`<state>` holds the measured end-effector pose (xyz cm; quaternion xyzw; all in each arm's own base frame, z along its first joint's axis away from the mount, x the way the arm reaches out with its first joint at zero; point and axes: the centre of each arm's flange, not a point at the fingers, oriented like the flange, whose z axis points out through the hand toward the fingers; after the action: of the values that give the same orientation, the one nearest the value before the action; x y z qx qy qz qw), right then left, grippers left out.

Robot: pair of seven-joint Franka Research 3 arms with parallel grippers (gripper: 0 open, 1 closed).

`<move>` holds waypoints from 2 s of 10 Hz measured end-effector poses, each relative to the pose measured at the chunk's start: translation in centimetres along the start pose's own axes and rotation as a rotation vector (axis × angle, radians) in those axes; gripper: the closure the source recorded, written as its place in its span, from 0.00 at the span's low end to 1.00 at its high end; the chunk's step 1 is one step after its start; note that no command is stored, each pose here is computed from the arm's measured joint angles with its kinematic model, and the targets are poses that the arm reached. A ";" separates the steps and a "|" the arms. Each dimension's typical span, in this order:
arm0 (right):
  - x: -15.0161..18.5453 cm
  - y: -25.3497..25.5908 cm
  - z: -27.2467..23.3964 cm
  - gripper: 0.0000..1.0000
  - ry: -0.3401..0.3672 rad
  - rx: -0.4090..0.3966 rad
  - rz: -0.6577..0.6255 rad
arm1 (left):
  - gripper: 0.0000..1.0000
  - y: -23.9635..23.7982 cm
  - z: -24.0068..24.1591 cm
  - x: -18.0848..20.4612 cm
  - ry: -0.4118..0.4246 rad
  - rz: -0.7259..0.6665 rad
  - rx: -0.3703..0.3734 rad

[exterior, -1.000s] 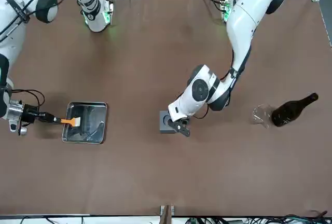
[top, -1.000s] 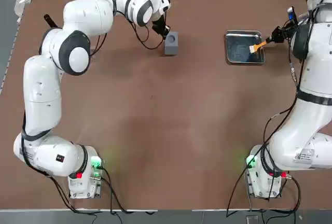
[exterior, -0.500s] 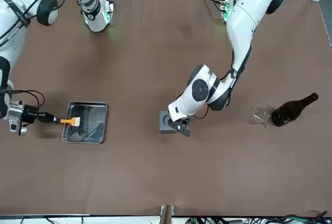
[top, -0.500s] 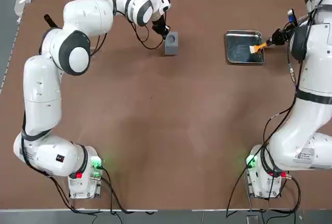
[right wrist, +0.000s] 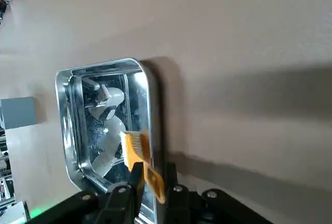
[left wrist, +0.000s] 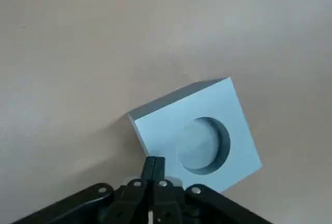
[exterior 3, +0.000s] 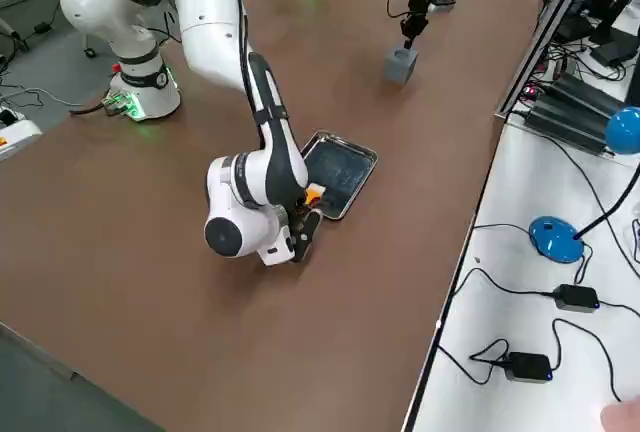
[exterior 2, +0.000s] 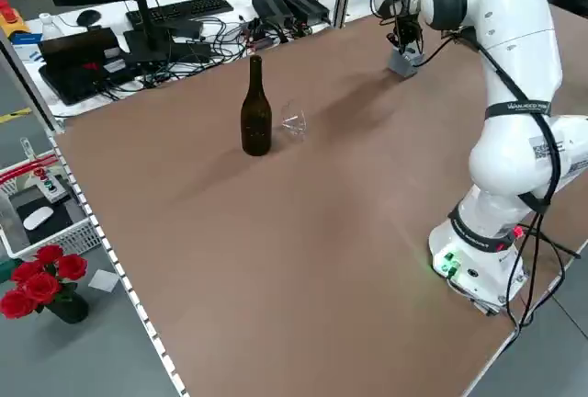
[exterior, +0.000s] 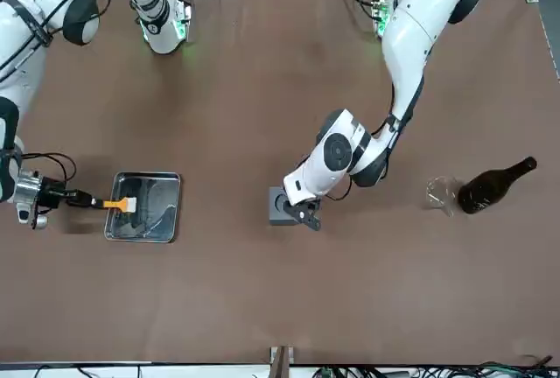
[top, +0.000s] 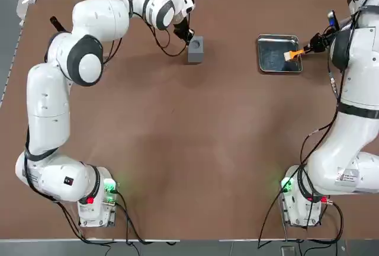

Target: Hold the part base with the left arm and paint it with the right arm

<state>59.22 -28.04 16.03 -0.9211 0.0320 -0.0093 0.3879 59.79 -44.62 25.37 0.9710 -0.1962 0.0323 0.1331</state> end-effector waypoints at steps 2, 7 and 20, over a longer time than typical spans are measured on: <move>0.0 0.0 -0.1 0.70 0.001 -0.002 0.000 | 0.99 0.0 0.0 0.0 0.000 0.000 0.000; -0.3 0.5 -1.7 0.31 0.013 -0.027 -0.044 | 0.99 0.0 0.0 0.0 0.000 0.000 0.000; 0.3 -27.6 -17.9 0.00 -0.113 -0.556 0.000 | 0.99 0.1 0.0 0.0 0.000 0.001 0.000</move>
<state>60.22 -21.54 48.28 -0.9912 0.0119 0.0512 0.1216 59.75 -44.70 25.37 0.9708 -0.1967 0.0324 0.1333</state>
